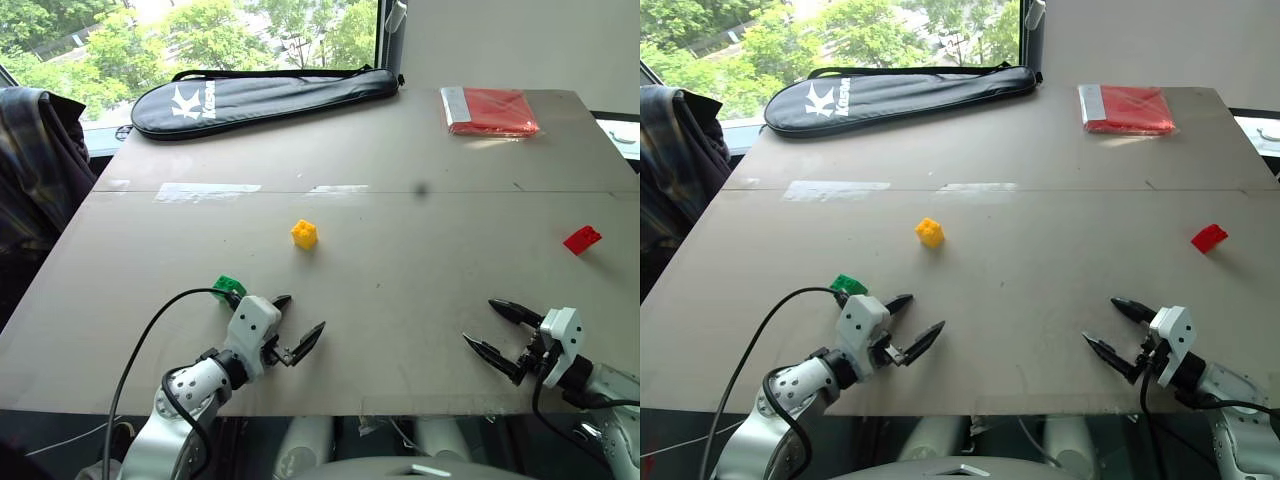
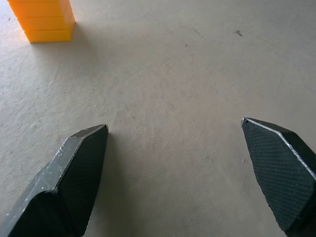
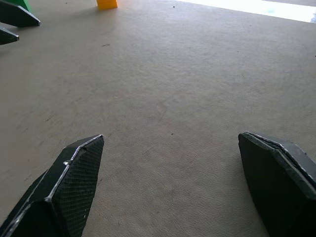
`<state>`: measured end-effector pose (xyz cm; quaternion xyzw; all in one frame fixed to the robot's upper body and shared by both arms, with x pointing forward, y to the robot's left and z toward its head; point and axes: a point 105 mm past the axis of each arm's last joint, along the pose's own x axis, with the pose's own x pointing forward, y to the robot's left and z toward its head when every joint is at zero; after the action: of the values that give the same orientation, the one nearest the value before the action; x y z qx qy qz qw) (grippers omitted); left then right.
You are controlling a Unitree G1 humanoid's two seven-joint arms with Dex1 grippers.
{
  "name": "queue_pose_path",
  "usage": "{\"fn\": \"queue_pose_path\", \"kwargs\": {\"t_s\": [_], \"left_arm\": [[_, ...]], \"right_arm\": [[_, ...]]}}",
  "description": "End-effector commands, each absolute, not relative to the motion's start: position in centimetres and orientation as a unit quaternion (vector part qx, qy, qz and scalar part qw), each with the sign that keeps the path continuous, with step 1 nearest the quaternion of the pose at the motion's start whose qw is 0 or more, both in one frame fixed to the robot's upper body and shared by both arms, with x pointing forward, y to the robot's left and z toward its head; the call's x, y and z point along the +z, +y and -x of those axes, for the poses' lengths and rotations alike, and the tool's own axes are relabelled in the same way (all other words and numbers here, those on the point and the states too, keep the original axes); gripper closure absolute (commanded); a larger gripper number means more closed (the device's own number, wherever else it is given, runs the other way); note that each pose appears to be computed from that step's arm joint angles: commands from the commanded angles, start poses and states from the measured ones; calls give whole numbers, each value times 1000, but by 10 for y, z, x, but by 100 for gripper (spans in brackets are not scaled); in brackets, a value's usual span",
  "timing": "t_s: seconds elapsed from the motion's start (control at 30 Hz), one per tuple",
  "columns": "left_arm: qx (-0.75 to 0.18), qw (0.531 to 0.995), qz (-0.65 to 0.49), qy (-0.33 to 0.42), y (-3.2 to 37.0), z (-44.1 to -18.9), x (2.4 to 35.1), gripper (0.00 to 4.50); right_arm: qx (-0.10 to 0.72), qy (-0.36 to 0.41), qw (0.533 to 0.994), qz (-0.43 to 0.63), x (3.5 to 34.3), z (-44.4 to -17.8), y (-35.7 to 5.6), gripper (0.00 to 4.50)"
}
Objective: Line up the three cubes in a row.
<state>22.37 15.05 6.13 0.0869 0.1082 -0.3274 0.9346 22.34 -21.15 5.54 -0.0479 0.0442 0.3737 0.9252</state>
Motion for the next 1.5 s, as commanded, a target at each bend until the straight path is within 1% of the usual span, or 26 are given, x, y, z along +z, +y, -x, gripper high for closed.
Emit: {"fn": "queue_pose_path", "kwargs": {"t_s": [0.03,0.1,0.2,0.37,0.43,0.53,0.67,0.87,1.0,1.1,1.27,1.5], "left_arm": [[-343,931,-84,97,147,-224,71,9],[-352,928,-79,89,145,-226,76,9],[-399,912,-71,69,134,-225,93,9],[-483,872,-60,46,111,-221,128,9],[-507,858,-71,37,102,-224,143,9],[-538,837,-92,29,91,-227,161,9],[-552,823,-136,27,87,-235,176,9],[-557,816,-156,6,80,-240,196,9],[-559,814,-159,1,76,-239,200,9],[-556,816,-162,0,75,-240,201,9],[-555,816,-161,1,73,-239,200,9],[-557,815,-159,1,70,-240,200,9]], "right_arm": [[305,30,951,46,65,-233,-235,0],[263,21,963,56,70,-240,-248,0],[176,-1,982,66,84,-252,-276,0],[80,-17,993,80,99,-260,-311,0],[31,-24,996,76,105,-268,-329,0],[-22,-23,997,67,110,-282,-348,0],[-93,-13,994,57,112,-312,-362,0],[-127,-27,991,5,116,-345,-350,0],[-164,-22,986,-11,112,-358,-345,0],[-184,-19,983,-14,108,-363,-343,0],[-236,-21,971,-24,102,-364,-339,0],[-282,-27,958,-45,95,-372,-319,0]]}}
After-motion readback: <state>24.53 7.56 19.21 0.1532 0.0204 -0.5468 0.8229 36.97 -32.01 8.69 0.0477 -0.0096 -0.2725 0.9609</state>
